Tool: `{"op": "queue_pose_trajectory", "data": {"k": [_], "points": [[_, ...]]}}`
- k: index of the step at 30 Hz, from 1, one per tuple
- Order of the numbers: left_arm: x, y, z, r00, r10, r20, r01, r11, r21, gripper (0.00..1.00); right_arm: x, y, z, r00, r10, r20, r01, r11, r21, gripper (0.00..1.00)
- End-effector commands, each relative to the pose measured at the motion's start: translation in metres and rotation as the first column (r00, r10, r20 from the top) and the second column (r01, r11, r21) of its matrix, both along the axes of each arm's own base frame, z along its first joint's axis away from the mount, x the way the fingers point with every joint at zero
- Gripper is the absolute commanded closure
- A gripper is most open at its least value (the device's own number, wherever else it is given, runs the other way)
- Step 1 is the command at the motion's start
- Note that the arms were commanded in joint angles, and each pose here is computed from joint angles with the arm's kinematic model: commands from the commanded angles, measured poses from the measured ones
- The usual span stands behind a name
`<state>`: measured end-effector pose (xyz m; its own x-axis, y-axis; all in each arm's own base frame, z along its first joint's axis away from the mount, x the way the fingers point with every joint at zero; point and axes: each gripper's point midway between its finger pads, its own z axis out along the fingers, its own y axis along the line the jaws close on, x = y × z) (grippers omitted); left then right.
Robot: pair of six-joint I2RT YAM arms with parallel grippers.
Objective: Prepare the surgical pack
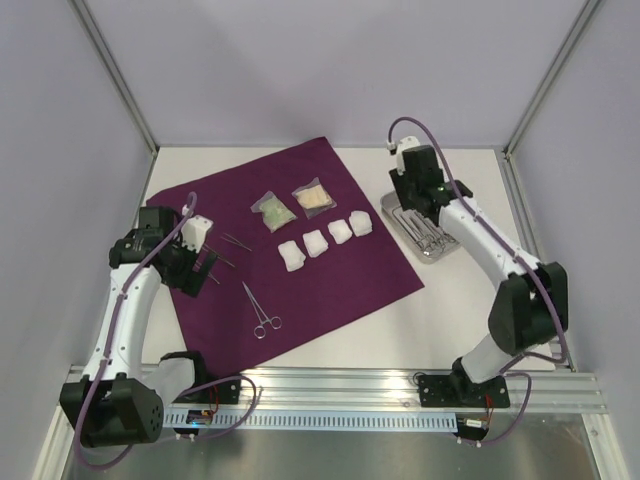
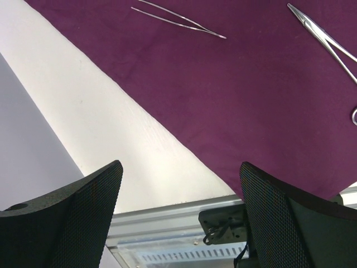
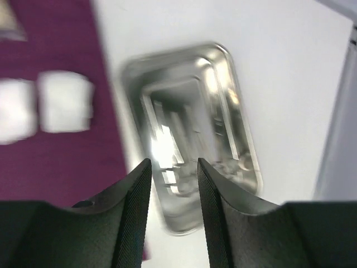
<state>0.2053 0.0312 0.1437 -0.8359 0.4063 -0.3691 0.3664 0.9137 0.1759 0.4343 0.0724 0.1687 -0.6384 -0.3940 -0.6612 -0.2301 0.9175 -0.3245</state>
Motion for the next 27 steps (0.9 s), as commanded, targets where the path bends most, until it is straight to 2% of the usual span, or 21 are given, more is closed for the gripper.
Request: {"op": "queue_pose_trajectory", "data": {"k": [1,3,5,8,10,12,13,14,16,18,21,27], "points": [[-0.005,-0.004,0.005,1.0,0.019,0.022,-0.019,1.0,-0.023,0.05,-0.045,0.074,0.04,0.993,-0.076,0.088,0.049,0.961,0.271,0.59],[-0.008,-0.004,0.003,0.999,0.029,0.018,-0.029,0.999,-0.023,0.05,-0.08,0.138,0.042,0.996,0.035,0.077,-0.065,0.903,0.424,0.61],[-0.015,-0.004,-0.001,0.999,0.038,0.009,-0.038,0.999,-0.019,0.05,-0.118,0.19,0.027,0.984,0.168,0.057,-0.175,0.867,0.467,0.63],[-0.025,-0.002,-0.007,0.999,0.047,-0.007,-0.047,0.999,-0.008,0.05,-0.164,0.246,0.01,0.943,0.331,0.009,-0.295,0.828,0.477,0.64],[-0.032,0.003,-0.009,0.998,0.06,-0.01,-0.06,0.998,0.021,0.05,-0.183,0.271,-0.015,0.929,0.361,-0.076,-0.285,0.833,0.473,0.66],[-0.036,0.005,-0.01,0.997,0.074,-0.015,-0.073,0.997,0.031,0.05,-0.206,0.303,-0.019,0.906,0.409,-0.111,-0.312,0.82,0.48,0.7],[-0.039,0.005,-0.011,0.997,0.077,-0.012,-0.076,0.997,0.032,0.05,-0.211,0.314,-0.037,0.901,0.409,-0.144,-0.304,0.833,0.462,0.72],[-0.041,0.005,-0.011,0.997,0.082,-0.014,-0.081,0.996,0.029,0.05,-0.222,0.334,-0.033,0.891,0.435,-0.13,-0.333,0.82,0.465,0.74],[-0.044,0.003,-0.01,0.996,0.086,-0.011,-0.086,0.996,0.021,0.05,-0.229,0.349,-0.06,0.888,0.429,-0.168,-0.335,0.852,0.402,0.76],[-0.046,0.002,-0.01,0.996,0.084,-0.01,-0.084,0.996,0.016,0.05,-0.239,0.369,-0.058,0.881,0.446,-0.157,-0.365,0.853,0.373,0.78],[-0.047,0.003,-0.006,0.997,0.08,0.004,-0.08,0.997,0.021,0.05,-0.249,0.387,-0.083,0.858,0.469,-0.209,-0.388,0.859,0.334,0.79],[-0.047,0.003,-0.006,0.997,0.071,0.008,-0.071,0.997,0.02,0.05,-0.248,0.397,-0.125,0.837,0.477,-0.268,-0.409,0.871,0.272,0.81]]}}
